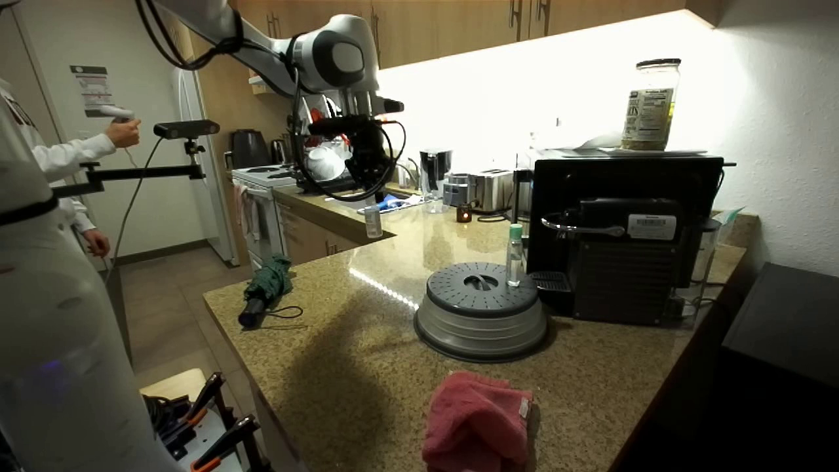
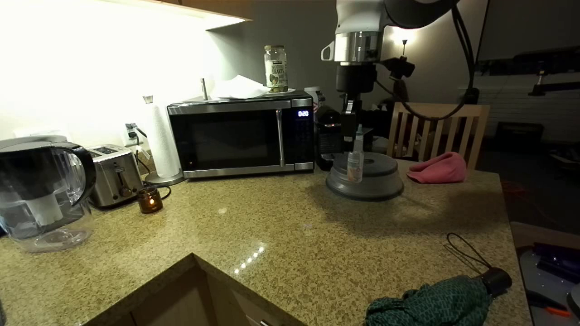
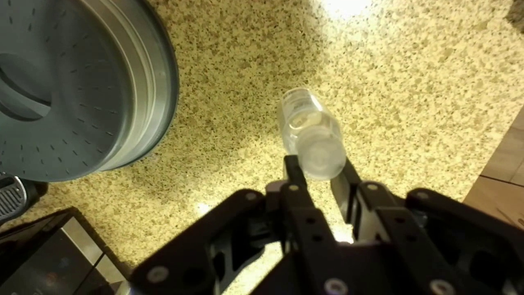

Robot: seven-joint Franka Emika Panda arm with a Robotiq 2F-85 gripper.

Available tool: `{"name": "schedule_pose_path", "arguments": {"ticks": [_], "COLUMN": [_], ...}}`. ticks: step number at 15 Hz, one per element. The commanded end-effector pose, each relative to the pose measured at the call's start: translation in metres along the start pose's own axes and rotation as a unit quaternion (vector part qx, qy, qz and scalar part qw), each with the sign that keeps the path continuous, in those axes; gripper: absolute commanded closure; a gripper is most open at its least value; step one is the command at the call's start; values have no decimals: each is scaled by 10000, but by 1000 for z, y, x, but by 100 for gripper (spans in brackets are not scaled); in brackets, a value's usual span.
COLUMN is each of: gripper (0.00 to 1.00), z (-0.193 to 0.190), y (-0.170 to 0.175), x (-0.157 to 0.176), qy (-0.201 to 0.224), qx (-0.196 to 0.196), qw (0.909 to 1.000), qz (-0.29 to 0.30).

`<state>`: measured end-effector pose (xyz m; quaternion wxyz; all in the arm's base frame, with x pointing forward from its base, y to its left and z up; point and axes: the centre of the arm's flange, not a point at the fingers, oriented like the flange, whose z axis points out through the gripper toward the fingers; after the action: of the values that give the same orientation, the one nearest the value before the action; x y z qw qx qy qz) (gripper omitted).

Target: Pick up the bottle and put it on the counter

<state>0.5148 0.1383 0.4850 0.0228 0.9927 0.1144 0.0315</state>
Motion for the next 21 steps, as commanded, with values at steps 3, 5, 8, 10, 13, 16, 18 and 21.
{"name": "schedule_pose_path", "arguments": {"ticks": [3,5,8,10,13,16,18,21], "gripper": [92,92,92,92,92,92,92,92], "z": [17,23,35,42,54,69,81,95], "y": [-18,-20,-22,-23,-25,-27,-28,-28], "x": [10,13,16,18,19,20,21,24], "qy": [80,57,-9,-57,-121,-176,-236,-306], "qx": [168,203,241,274,310,296,279,298], "qw": [9998,9997,9997,9996,9994,9993,9992,9990], "qz": [-118,-114,-101,-106,-119,-140,-148,-134]}}
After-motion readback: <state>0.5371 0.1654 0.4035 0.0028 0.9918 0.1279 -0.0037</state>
